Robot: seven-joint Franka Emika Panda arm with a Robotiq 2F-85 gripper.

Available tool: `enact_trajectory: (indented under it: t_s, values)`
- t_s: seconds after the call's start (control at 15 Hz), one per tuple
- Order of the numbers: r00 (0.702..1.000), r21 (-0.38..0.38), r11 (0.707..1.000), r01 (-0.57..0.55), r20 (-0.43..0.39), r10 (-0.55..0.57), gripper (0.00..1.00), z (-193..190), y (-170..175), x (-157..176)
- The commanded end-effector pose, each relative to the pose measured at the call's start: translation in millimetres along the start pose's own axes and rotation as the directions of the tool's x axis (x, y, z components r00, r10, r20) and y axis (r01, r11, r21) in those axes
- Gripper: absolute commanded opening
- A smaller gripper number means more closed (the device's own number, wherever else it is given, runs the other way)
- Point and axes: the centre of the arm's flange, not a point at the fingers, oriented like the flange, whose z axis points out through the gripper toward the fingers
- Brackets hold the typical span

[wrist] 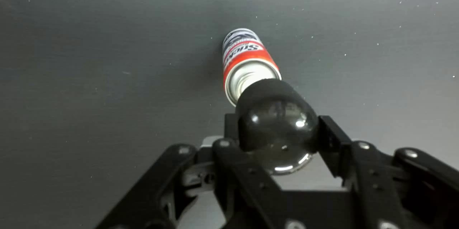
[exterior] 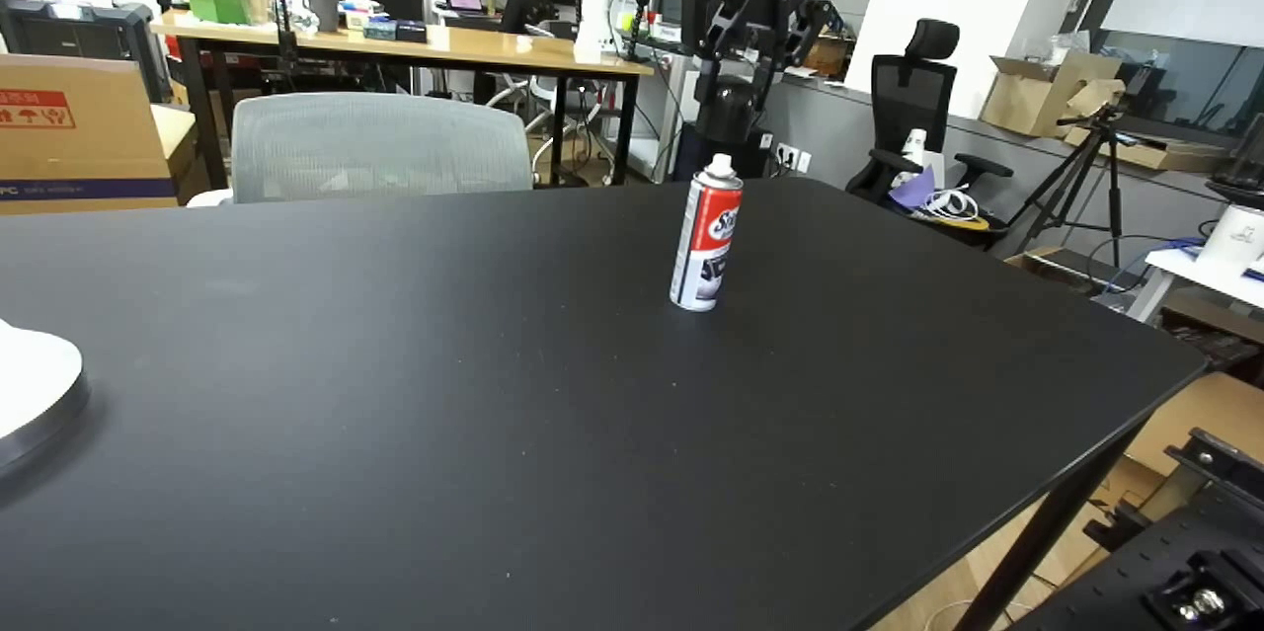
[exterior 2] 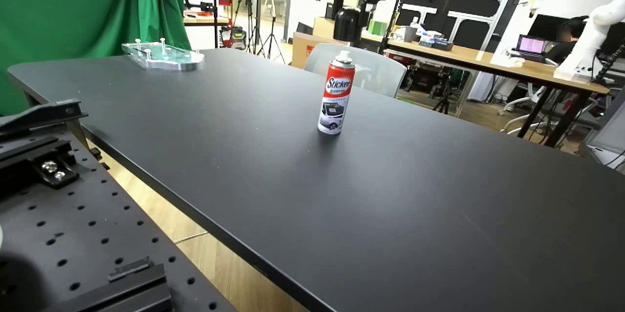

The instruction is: Put the black cap on the can

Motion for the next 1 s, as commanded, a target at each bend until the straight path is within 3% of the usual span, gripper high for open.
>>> enact_trajectory:
  t_s: [0.0, 0.4, 0.93]
  values:
    - [0.999, -0.002, 1.0, -0.011, 0.037, 0.011, 0.32, -2, 2, -17]
    - [0.998, -0.009, 1.0, -0.03, 0.046, 0.03, 0.32, 6, 9, -26]
    - [0.999, -0.04, 0.999, -0.024, -0.035, 0.023, 0.32, 12, 16, -12]
